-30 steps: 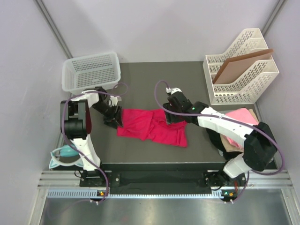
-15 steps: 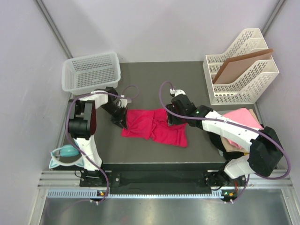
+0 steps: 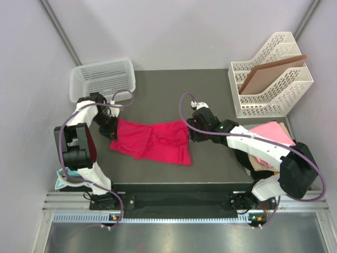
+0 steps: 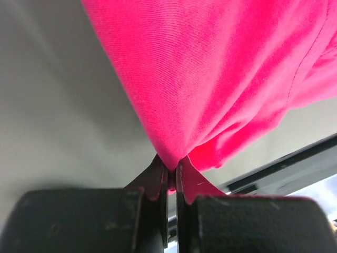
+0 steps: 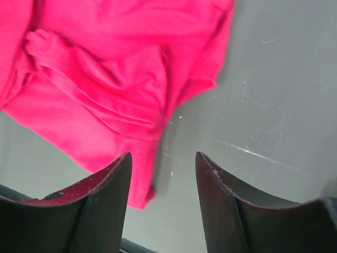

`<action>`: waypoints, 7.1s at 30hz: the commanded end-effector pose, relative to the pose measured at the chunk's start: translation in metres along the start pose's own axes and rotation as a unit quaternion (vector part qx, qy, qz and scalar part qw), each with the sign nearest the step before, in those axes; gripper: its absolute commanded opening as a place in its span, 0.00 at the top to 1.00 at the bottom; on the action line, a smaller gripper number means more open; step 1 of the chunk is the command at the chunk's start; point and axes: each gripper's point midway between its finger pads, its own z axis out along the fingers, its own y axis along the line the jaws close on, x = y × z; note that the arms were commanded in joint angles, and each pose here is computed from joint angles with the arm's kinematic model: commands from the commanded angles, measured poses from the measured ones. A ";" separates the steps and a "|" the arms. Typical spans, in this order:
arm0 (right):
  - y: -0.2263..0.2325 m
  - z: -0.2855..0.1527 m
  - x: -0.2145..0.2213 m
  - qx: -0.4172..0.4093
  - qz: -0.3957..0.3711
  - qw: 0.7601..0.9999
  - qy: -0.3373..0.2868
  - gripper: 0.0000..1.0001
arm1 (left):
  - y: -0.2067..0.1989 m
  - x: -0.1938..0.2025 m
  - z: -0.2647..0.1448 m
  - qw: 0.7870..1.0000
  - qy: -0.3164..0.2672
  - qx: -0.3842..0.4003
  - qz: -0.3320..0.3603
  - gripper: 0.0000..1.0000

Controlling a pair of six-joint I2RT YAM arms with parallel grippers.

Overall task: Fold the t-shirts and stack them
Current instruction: Grab one side of the 2/3 rectangular tshirt with left arm, then fold the long partially folded tshirt into a neat square, then put the neatly folded tshirt into the corner of the board with the right arm

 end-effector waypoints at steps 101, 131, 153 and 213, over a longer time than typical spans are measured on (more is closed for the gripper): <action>-0.016 0.110 -0.023 -0.341 0.296 0.889 0.075 0.32 | -0.283 -0.038 0.012 0.936 -0.037 0.184 0.298 0.04; 0.035 0.130 0.018 -0.332 0.232 0.903 0.145 0.36 | -0.325 0.003 0.079 0.921 0.050 0.223 0.315 0.09; 0.070 0.131 0.018 -0.357 0.233 0.892 0.151 0.95 | -0.332 0.006 0.072 0.918 0.054 0.210 0.332 0.11; -0.251 -0.223 -0.050 0.248 0.350 0.877 -0.218 1.00 | -0.104 -0.066 -0.092 0.938 -0.262 -0.116 0.194 0.23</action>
